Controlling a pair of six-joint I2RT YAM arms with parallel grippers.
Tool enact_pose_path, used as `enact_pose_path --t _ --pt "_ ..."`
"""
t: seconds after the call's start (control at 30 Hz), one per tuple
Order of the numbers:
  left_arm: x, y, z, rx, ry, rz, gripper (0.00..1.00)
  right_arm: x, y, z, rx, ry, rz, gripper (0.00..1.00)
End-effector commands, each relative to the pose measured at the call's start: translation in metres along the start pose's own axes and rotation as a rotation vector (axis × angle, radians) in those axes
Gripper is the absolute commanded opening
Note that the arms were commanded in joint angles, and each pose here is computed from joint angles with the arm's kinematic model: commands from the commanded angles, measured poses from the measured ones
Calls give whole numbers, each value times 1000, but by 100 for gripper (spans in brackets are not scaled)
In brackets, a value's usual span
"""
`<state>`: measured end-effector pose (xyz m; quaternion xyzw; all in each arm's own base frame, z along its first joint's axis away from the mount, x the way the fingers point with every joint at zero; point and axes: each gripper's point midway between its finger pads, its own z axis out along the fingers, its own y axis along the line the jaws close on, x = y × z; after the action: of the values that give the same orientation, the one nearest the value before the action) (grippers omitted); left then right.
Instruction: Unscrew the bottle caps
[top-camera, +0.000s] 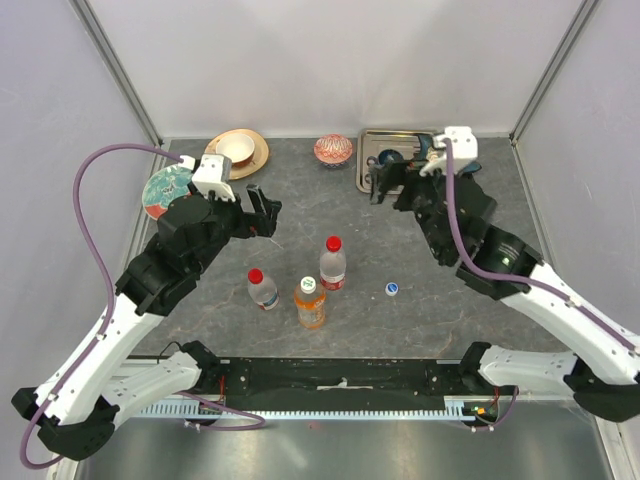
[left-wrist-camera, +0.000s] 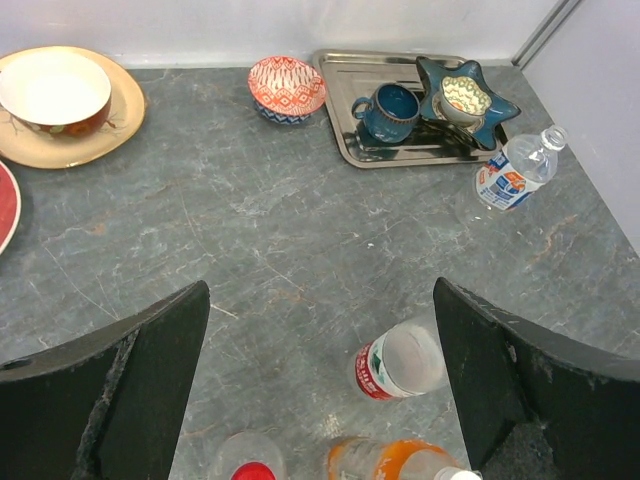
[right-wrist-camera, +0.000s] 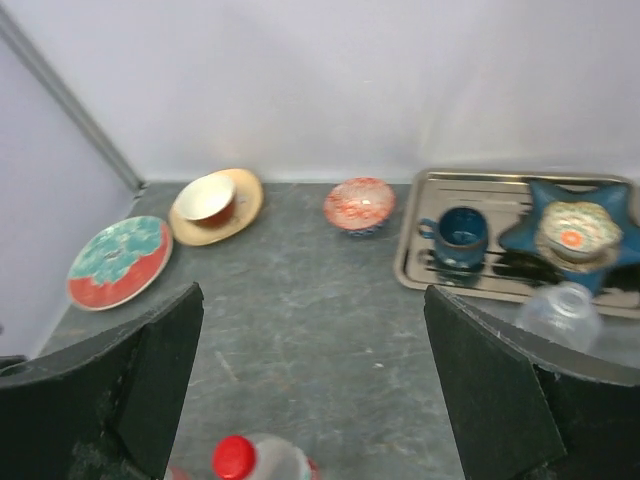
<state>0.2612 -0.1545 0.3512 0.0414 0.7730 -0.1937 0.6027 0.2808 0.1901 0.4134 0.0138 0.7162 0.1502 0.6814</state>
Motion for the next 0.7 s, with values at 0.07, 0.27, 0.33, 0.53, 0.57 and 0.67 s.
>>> enact_pose_path --t 0.07,0.27,0.33,0.53,0.57,0.67 --pt "-4 -8 -5 36 -2 -63 100 60 50 15 -165 247 -49 98" --pt "7 -9 -8 69 9 -40 99 95 70 20 -238 337 -47 94" --pt "7 -9 -8 69 4 -37 99 97 77 20 -267 343 -30 92" --pt "11 -4 -11 63 -2 -10 99 114 93 20 -335 377 -8 86" --pt "11 -4 -11 64 -4 -6 99 122 96 21 -338 398 -8 86" --pt "15 -4 -12 74 -1 -1 98 142 101 19 -349 441 -24 83"
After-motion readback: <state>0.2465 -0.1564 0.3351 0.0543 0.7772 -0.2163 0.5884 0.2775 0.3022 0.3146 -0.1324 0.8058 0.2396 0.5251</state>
